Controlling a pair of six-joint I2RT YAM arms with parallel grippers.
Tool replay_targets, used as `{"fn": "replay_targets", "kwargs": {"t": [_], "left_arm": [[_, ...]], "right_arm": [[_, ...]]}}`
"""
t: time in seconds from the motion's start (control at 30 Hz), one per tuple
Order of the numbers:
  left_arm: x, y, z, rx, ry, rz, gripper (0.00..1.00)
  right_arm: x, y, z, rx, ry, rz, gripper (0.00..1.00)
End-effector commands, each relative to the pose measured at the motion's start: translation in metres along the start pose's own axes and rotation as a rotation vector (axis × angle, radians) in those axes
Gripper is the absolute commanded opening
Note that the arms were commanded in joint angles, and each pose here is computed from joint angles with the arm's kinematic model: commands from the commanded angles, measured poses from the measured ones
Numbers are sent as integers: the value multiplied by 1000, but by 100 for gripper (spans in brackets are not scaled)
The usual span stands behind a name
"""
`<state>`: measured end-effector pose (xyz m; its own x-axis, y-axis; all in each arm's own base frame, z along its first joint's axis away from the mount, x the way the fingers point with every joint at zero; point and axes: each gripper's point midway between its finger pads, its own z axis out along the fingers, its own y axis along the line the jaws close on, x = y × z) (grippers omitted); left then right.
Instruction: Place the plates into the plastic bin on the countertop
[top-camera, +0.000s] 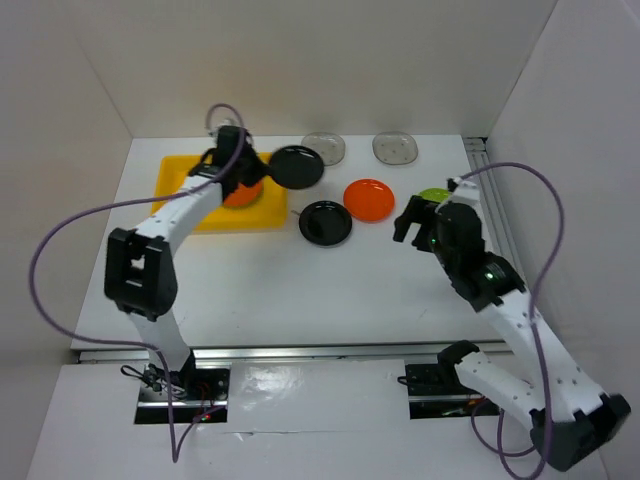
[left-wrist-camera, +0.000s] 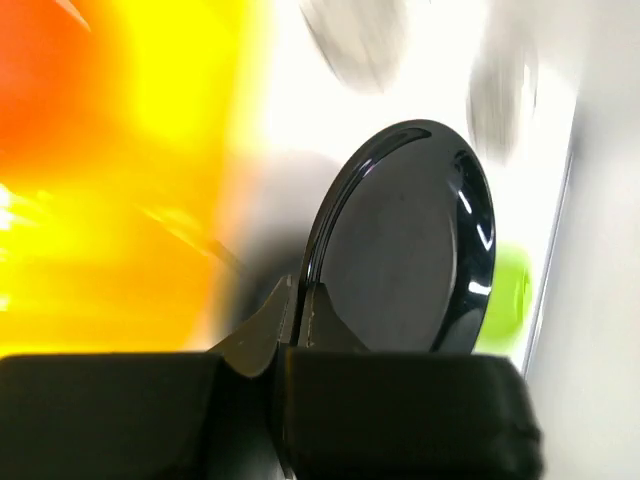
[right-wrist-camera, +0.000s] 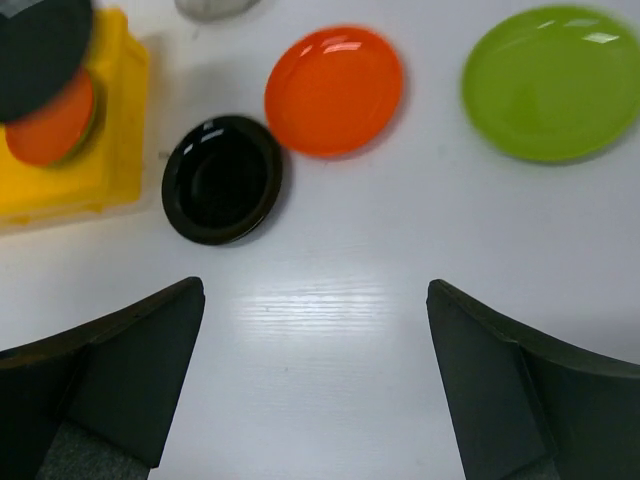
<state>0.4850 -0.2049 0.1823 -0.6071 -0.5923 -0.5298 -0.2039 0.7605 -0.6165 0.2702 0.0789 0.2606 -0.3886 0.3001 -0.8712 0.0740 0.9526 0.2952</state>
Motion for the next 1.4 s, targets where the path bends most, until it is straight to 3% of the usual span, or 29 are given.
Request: {"fn": "replay_targets", "kwargs": {"t": [0.0, 0.13, 0.23, 0.43, 0.63, 0.7, 0.8, 0.83, 0.87, 1.07, 1.23, 1.37], "left_arm": [[-44, 64, -37, -162, -95, -51, 0], [-103, 138, -57, -251, -177, -143, 0], [-127, 163, -55, -236, -209, -158, 0], [-132, 198, -21, -286, -176, -118, 0], [-130, 209, 9, -293, -127, -99, 3], [-122, 217, 19, -305, -97, -116, 13], [-125, 218, 25, -304, -98, -116, 37], [-127, 216, 24, -304, -98, -116, 55], [-127, 217, 27, -306, -95, -116, 63], [-126, 216, 21, -322, -70, -102, 96], [-129, 205, 7, -331, -63, -72, 100], [-139, 181, -28, -369, -132, -81, 100]], "right_arm": [[16, 49, 50, -211, 4, 63, 99], [66, 64, 111, -338, 140, 159, 94], [84, 72, 129, -394, 144, 205, 92], [128, 54, 144, -343, 207, 212, 92], [129, 37, 141, -290, 194, 209, 92], [130, 30, 141, -282, 199, 209, 94], [139, 25, 144, -267, 229, 212, 94], [141, 26, 145, -276, 233, 212, 94], [146, 25, 149, -269, 243, 220, 94], [166, 39, 167, -321, 299, 261, 94], [189, 52, 189, -322, 355, 276, 94], [198, 55, 210, -292, 370, 300, 81]]}}
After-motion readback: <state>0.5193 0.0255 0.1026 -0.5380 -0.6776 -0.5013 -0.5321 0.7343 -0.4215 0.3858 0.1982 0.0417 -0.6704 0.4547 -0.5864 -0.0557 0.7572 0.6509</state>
